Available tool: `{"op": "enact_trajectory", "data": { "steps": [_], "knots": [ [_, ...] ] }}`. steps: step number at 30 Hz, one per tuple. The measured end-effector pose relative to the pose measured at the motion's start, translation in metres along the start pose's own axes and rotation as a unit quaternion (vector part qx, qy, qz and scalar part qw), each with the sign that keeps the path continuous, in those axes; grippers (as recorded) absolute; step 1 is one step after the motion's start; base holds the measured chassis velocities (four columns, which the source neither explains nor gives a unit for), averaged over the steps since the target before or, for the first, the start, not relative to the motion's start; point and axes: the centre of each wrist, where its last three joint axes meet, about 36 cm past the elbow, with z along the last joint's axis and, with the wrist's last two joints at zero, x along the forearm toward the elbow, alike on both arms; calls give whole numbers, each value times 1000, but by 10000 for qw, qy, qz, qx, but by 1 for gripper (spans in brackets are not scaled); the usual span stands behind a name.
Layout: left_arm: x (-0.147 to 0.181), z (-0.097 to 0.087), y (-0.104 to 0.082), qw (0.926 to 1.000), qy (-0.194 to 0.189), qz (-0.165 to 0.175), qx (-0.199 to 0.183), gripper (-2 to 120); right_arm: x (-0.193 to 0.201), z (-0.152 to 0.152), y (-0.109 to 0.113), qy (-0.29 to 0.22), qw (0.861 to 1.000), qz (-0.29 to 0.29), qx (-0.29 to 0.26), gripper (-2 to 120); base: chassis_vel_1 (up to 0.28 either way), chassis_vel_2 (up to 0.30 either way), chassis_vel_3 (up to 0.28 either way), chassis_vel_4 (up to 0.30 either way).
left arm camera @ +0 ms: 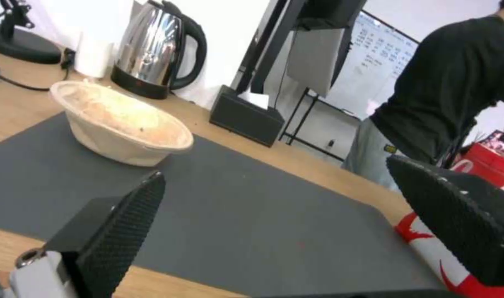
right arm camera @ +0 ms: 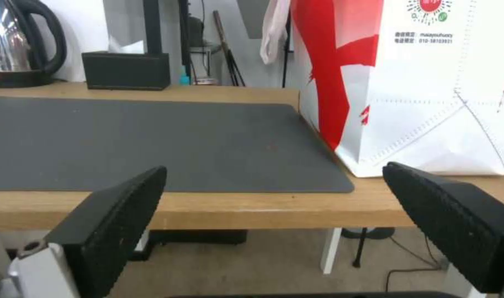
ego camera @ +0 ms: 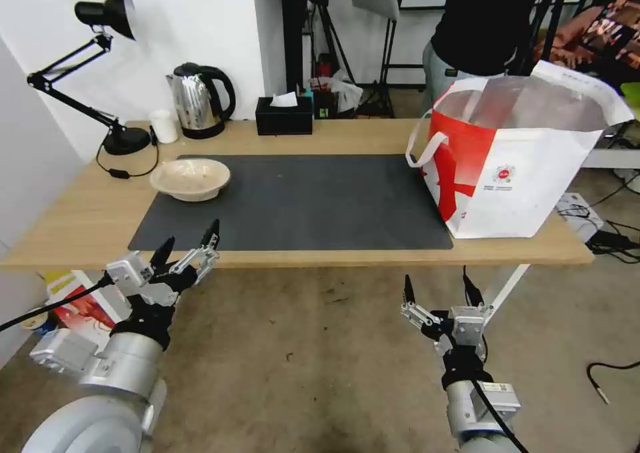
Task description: Pick up the trash from the table and place it into the takeout bag.
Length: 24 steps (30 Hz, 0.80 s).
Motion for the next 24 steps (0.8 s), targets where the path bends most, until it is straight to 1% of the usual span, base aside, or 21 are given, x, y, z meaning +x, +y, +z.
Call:
{"op": "enact_trajectory", "data": {
  "steps": [3, 4, 6, 8, 10, 11, 14, 19, 22, 24],
  "knots": [
    [-6, -15, 6, 9998, -17, -85, 171, 100, 0, 0, 0, 0, 10000, 0, 0, 100, 0, 0, 0, 0],
    [-6, -15, 6, 9998, -17, -85, 171, 100, 0, 0, 0, 0, 10000, 0, 0, 100, 0, 0, 0, 0],
    [-10, -28, 9, 9994, -23, -143, 314, 100, 0, 0, 0, 0, 10000, 0, 0, 100, 0, 0, 0, 0],
    [-10, -29, 9, 9994, -24, -144, 319, 100, 0, 0, 0, 1, 10000, 0, 0, 100, 0, 0, 0, 0],
    [-15, -46, 13, 9986, -18, -200, 488, 100, 0, 0, 0, 0, 10000, 0, 0, 100, 0, 0, 0, 0],
    [-17, -51, 14, 9984, -18, -212, 527, 100, 0, 0, 0, 0, 10000, 0, 0, 100, 0, 0, 0, 0],
    [-18, -55, 15, 9982, -9, -220, 566, 100, 0, 0, 0, 0, 10000, 0, 0, 100, 0, 0, 0, 0],
    [-18, -56, 15, 9980, -2, -228, 588, 100, 0, 0, 0, 0, 10000, 0, 0, 100, 0, 0, 0, 0],
    [-21, -59, 16, 9974, 14, -244, 676, 100, 0, 0, 0, 0, 10000, 0, 0, 100, 0, 0, 0, 0],
    [-26, -65, 19, 9960, 56, -281, 844, 100, 0, 0, 0, 0, 10000, 0, 0, 100, 0, 0, 0, 0]
  ]
}}
